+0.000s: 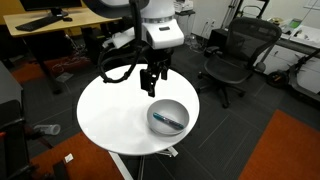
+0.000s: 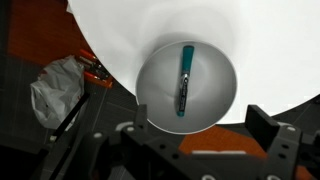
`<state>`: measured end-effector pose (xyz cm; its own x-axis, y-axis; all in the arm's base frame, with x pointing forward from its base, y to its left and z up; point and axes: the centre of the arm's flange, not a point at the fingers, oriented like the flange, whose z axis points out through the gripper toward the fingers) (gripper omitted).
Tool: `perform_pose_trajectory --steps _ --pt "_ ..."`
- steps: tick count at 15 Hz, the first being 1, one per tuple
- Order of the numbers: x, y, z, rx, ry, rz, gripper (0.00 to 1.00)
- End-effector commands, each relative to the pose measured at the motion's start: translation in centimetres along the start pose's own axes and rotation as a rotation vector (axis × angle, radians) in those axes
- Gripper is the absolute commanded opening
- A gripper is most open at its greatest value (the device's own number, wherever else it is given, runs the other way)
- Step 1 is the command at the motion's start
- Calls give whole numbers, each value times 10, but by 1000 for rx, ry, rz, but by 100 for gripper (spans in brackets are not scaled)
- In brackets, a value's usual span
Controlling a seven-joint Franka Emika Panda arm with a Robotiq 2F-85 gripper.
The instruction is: Take the marker out of the bowl, place the marker back in the bowl then take the marker out of the bowl
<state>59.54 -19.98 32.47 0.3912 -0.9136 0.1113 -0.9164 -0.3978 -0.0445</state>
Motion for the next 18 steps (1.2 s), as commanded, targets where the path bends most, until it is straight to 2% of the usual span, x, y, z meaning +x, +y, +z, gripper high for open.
perform_pose_trajectory --steps 1,4,5,11,18 --pt "-15 33 -33 32 -36 -104 100" --pt "-20 39 -43 53 -24 -215 100" --pt "-9 23 -31 29 -4 -159 100" --pt "-15 29 -36 35 -8 -198 100" --pt "-2 8 -6 -2 7 -119 100"
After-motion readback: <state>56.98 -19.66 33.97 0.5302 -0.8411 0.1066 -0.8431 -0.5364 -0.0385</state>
